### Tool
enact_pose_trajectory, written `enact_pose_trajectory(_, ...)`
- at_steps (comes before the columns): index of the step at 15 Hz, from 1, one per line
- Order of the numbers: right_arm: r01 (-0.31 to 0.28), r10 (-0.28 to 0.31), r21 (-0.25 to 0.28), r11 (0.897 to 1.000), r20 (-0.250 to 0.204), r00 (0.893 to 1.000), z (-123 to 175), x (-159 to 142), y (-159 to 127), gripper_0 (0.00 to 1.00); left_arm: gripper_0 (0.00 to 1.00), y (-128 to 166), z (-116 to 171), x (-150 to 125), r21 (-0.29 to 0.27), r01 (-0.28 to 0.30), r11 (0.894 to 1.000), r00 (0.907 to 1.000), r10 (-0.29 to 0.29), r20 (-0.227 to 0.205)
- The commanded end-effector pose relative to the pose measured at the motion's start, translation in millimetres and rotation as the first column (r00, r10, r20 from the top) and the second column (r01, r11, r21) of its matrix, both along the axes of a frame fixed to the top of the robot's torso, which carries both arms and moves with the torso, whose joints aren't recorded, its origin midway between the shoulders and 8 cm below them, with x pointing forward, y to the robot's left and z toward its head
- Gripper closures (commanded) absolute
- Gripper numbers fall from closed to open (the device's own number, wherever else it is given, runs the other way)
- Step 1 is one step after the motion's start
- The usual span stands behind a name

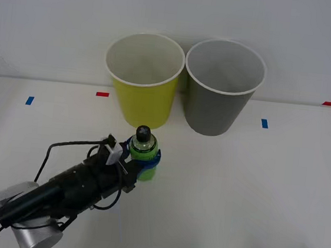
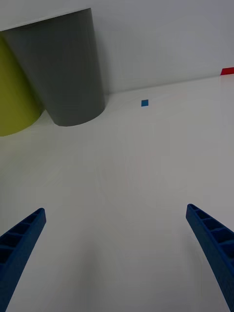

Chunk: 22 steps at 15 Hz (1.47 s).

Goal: Put cans in the gray bin and PET bottles in the light green bin.

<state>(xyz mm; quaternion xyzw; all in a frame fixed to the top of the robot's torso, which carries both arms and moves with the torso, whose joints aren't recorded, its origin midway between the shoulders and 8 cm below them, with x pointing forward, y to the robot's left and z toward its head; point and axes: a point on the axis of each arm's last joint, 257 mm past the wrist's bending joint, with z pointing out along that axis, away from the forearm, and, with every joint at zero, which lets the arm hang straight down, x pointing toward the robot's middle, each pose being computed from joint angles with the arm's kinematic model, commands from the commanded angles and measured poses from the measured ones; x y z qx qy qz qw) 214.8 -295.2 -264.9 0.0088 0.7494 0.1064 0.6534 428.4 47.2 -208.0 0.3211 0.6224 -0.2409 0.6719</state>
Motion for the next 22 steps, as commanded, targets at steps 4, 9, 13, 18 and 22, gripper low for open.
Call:
enact_pose_trajectory(4, 0.0, 0.0, 0.0, 1.0, 0.0, 1.0, 0.0, 0.0, 0.0, 0.0, 0.95, -24.1, 42.2, -27.0, 0.061, 0.076, 0.995, 0.997, -0.076, -0.015)
enact_pose_trajectory(9, 0.0, 0.0, 0.0, 1.0, 0.0, 1.0, 0.0, 0.0, 0.0, 0.0, 0.95, -27.9, 93.0, -37.3, 0.158, 0.078, 0.984, 0.997, -0.077, -0.01)
enact_pose_trajectory(13, 0.0, 0.0, 0.0, 1.0, 0.0, 1.0, 0.0, 0.0, 0.0, 0.0, 0.95, -21.9, 128.4, -38.0, 0.167, 0.062, 0.984, 0.9971, -0.053, -0.055)
enact_pose_trajectory(18, 0.0, 0.0, 0.0, 1.0, 0.0, 1.0, 0.0, 0.0, 0.0, 0.0, 0.95, -0.3, 170.4, -40.6, 0.239, 0.083, 0.967, 0.995, -0.068, -0.074)
enact_pose_trajectory(22, 0.0, 0.0, 0.0, 1.0, 0.0, 1.0, 0.0, 0.0, 0.0, 0.0, 0.95, 25.6, 197.3, -45.4, 0.242, 0.105, 0.965, 0.993, -0.089, -0.078)
